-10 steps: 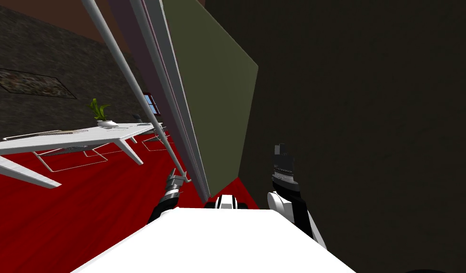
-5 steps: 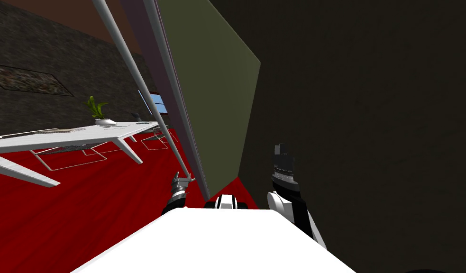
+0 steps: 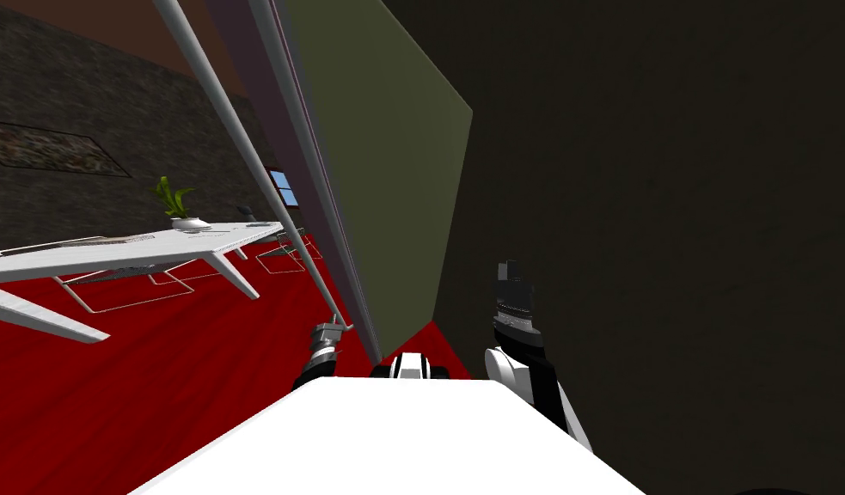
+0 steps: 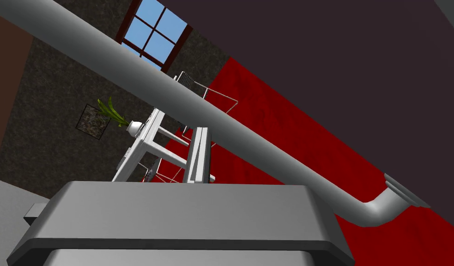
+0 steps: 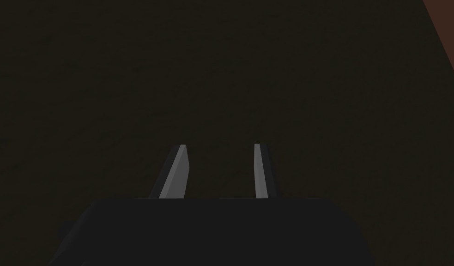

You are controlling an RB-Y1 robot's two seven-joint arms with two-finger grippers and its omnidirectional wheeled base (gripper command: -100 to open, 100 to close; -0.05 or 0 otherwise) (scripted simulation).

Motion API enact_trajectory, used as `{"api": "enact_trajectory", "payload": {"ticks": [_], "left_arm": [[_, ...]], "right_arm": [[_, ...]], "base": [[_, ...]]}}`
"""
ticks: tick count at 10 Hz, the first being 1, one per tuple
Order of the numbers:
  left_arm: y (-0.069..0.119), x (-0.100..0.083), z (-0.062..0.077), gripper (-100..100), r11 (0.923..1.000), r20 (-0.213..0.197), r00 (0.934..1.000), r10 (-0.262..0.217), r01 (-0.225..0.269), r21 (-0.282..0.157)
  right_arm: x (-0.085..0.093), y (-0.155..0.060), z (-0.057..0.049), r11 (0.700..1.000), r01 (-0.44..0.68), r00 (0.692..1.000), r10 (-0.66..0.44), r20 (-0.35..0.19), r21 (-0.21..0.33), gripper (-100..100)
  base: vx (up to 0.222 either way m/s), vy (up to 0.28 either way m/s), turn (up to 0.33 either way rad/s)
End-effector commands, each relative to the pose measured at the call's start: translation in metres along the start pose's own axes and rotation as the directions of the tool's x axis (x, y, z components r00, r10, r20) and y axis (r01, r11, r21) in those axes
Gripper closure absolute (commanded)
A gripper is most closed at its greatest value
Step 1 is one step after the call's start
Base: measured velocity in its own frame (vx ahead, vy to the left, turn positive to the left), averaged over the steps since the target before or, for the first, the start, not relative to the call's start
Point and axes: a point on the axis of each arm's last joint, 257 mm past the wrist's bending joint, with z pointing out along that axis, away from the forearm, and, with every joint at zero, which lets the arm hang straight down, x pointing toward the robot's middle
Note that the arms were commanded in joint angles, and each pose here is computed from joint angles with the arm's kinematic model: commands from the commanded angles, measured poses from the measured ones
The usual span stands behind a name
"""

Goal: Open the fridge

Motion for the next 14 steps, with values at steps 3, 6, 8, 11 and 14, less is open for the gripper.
{"api": "enact_trajectory", "payload": {"ticks": [3, 6, 8, 11, 14], "left_arm": [[0.003, 0.014, 0.005, 100, 0.9998, -0.053, 0.9986, -0.006, 0.005, -0.021], [0.008, 0.024, 0.007, 100, 0.9989, -0.091, 0.9958, -0.01, 0.006, -0.046], [0.013, 0.034, 0.008, 100, 0.9974, -0.127, 0.9917, -0.015, 0.006, -0.071], [0.019, 0.043, 0.007, 100, 0.9952, -0.163, 0.9865, -0.021, 0.005, -0.098], [0.022, 0.046, 0.007, 100, 0.9938, -0.175, 0.9844, -0.023, 0.003, -0.111]], "right_arm": [[0.0, 0.0, 0.0, 1.0, 0.0, 1.0, 0.0, 0.0, 0.0, 0], [0.0, 0.0, 0.0, 1.0, 0.0, 1.0, 0.0, 0.0, 0.0, 0], [0.0, 0.0, 0.0, 1.0, 0.0, 1.0, 0.0, 0.0, 0.0, 0], [0.0, 0.0, 0.0, 1.0, 0.0, 1.0, 0.0, 0.0, 0.0, 0], [0.0, 0.0, 0.0, 1.0, 0.0, 1.0, 0.0, 0.0, 0.0, 0]], "base": [[-0.1, 0.26, -0.062], [-0.119, 0.261, -0.122], [-0.117, 0.326, -0.13], [-0.132, 0.29, -0.116], [-0.094, 0.233, -0.088]]}}
